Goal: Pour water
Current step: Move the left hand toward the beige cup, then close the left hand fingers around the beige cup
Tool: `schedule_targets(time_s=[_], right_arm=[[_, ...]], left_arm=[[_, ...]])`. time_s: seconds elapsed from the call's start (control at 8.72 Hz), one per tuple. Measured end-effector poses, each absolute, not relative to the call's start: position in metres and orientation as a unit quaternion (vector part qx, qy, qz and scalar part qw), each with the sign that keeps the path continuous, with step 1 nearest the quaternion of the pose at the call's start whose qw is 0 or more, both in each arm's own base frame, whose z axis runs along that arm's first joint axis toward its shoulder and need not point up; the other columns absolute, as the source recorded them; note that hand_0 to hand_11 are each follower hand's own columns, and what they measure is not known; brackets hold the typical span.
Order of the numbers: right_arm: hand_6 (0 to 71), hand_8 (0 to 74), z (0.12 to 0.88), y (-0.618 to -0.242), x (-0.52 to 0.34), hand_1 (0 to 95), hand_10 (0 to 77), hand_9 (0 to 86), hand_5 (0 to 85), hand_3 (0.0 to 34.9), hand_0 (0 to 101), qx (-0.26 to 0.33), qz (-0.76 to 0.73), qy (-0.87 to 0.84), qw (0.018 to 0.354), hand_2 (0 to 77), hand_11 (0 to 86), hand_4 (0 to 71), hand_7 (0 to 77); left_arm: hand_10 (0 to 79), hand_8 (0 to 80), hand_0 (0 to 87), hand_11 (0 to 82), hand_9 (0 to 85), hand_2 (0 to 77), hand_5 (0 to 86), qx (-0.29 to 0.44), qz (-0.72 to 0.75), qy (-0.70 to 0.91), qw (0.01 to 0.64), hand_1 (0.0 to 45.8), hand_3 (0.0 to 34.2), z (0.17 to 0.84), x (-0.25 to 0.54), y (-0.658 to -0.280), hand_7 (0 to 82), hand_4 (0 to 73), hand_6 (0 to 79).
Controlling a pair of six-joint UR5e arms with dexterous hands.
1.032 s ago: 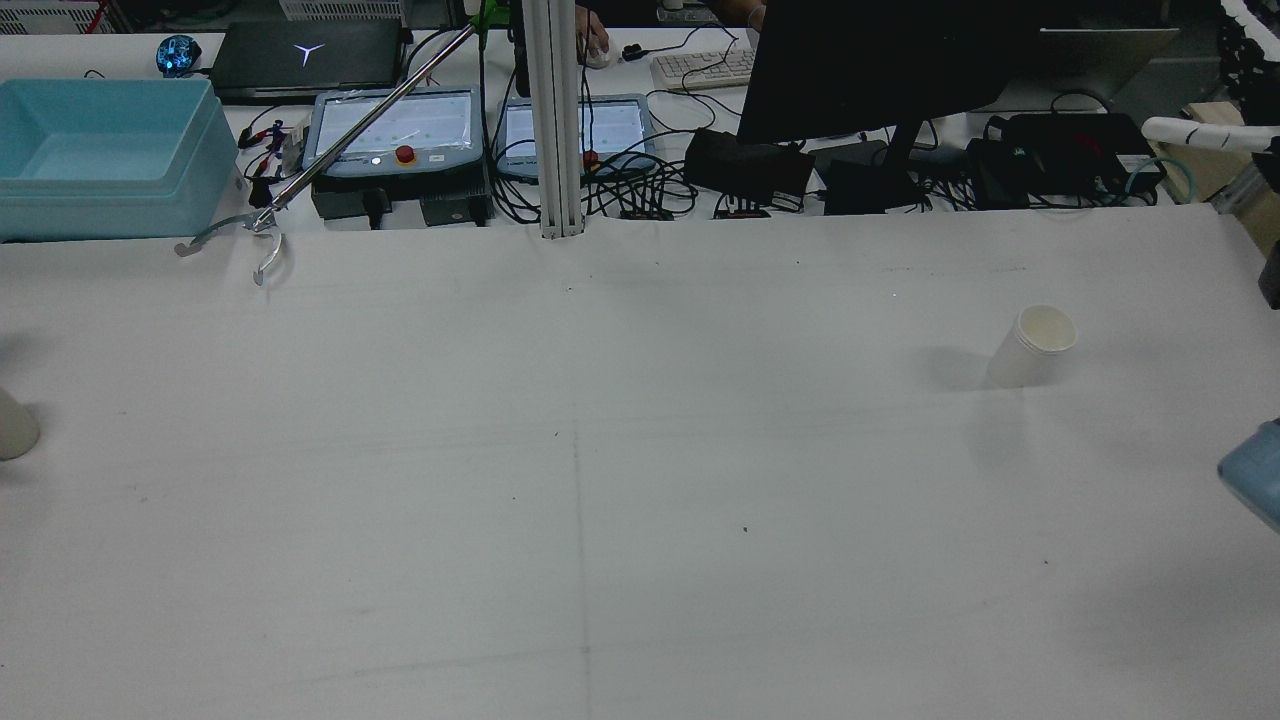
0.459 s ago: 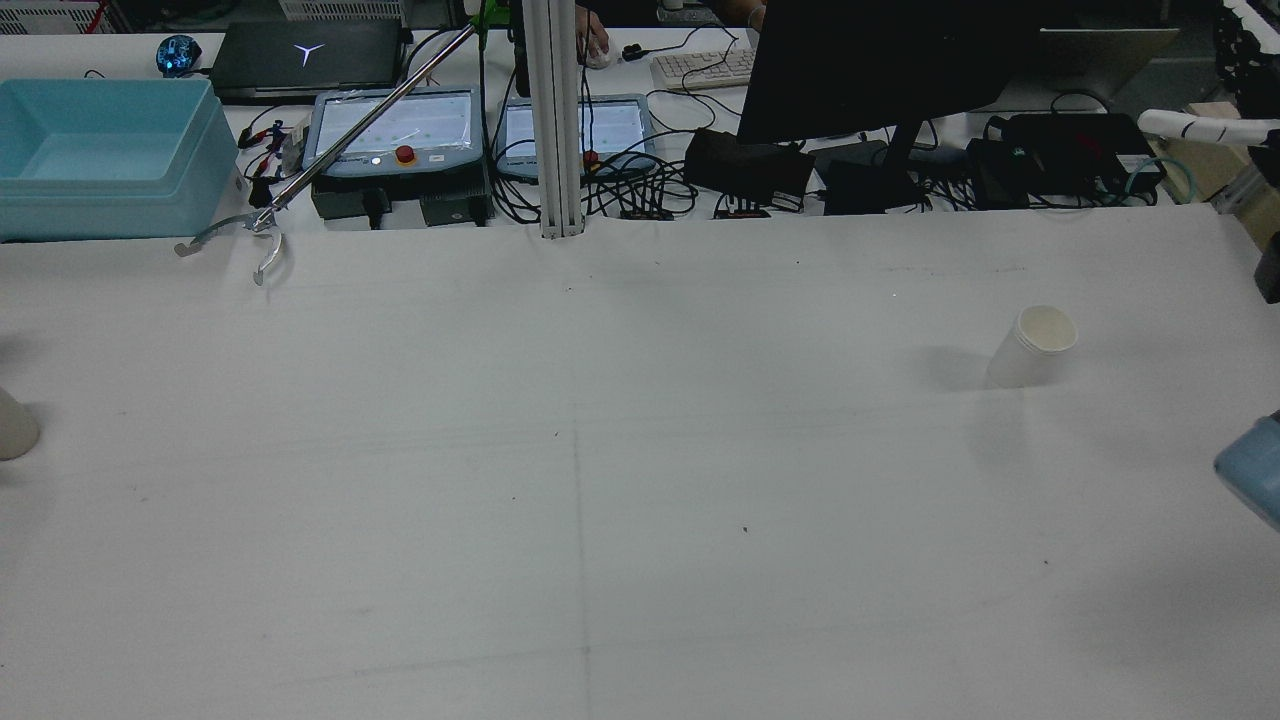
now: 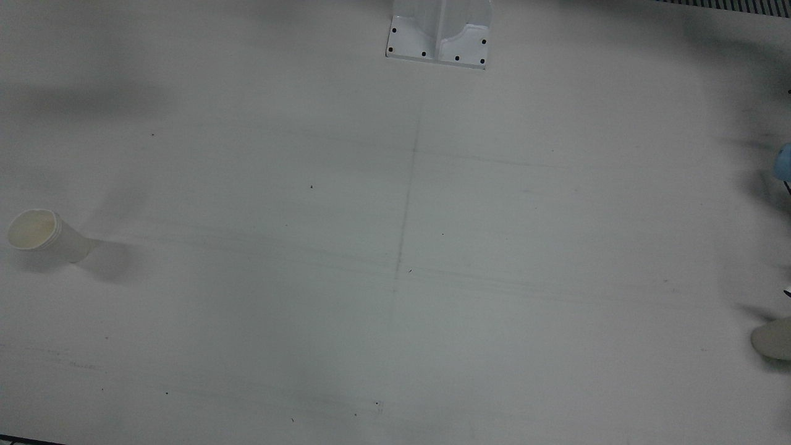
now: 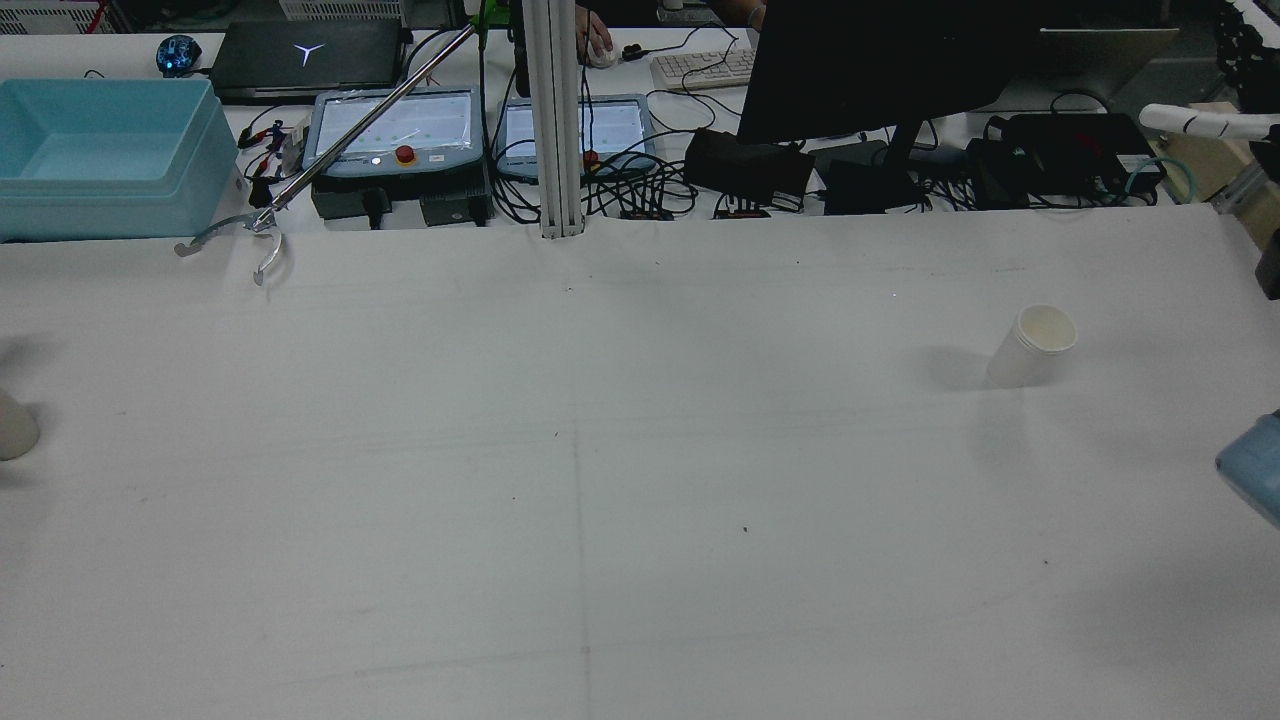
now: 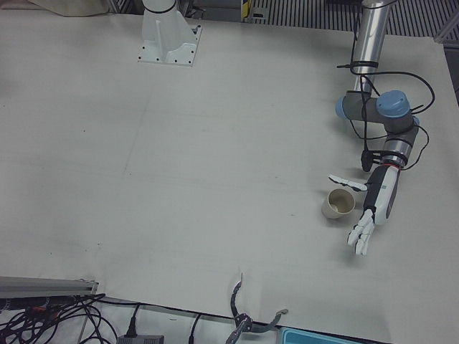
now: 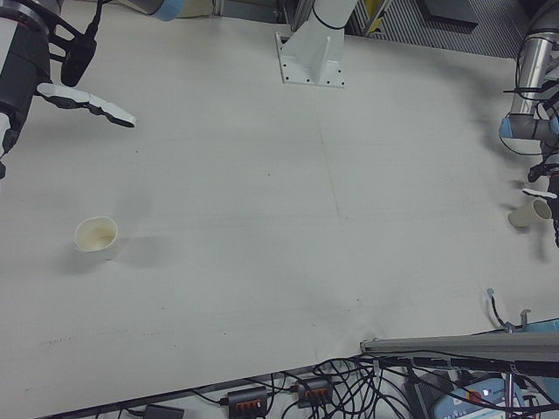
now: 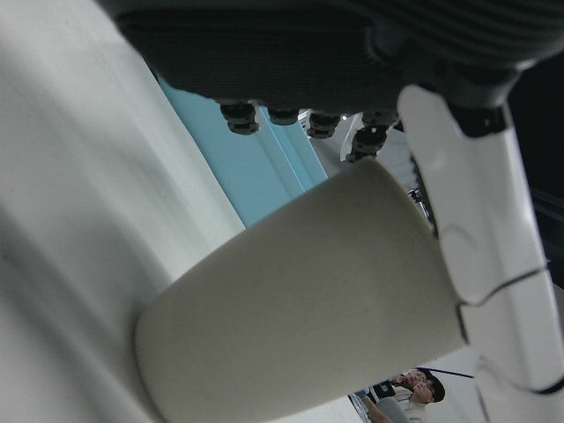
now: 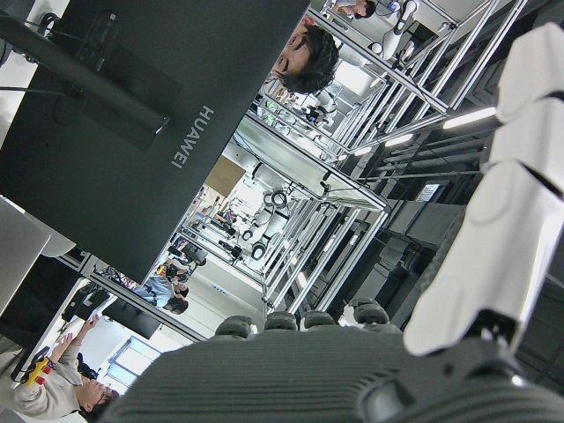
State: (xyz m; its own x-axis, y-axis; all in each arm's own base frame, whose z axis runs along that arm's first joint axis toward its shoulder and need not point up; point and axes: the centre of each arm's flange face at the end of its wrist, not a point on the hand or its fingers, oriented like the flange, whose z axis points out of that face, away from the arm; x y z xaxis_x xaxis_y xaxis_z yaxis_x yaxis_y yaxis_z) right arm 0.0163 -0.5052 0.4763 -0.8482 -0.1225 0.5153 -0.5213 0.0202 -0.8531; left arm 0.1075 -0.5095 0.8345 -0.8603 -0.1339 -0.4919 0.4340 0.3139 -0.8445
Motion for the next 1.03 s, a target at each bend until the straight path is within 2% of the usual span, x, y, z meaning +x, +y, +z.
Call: schedule_targets(time_s=[0.11, 0.69, 1.03], right_arm=[[0.5, 0.5, 0.479, -0.503, 0.017, 14.7, 0.5, 1.6, 0.5, 0.0, 46, 0.231, 0.662, -0.696, 0.153, 12.5, 1.1, 2.2, 1.1], [0.5, 0.5, 0.483, -0.500, 0.013, 14.7, 0.5, 1.6, 0.5, 0.0, 46, 0.228, 0.664, -0.695, 0.157, 12.5, 1.1, 1.6, 1.1], [0.5, 0.5, 0.482, -0.502, 0.011, 14.7, 0.5, 1.6, 0.5, 0.0, 46, 0.227, 0.663, -0.696, 0.158, 12.5, 1.1, 1.6, 1.1]], left_arm=[[2.7, 0.5, 56.3, 6.0, 1.6, 1.1, 0.5, 0.095, -0.577, 0.772, 0.248, 10.9, 0.0, 0.833, 0.117, -0.509, 4.9, 18.0, 1.1], [2.7, 0.5, 54.9, 6.0, 1.6, 1.1, 2.7, 0.091, -0.582, 0.769, 0.247, 10.4, 0.0, 0.829, 0.144, -0.512, 6.0, 18.0, 2.7], [4.4, 0.5, 54.8, 7.6, 1.6, 1.1, 13.1, 0.090, -0.585, 0.767, 0.248, 10.4, 0.0, 0.831, 0.143, -0.511, 6.0, 22.9, 2.7]])
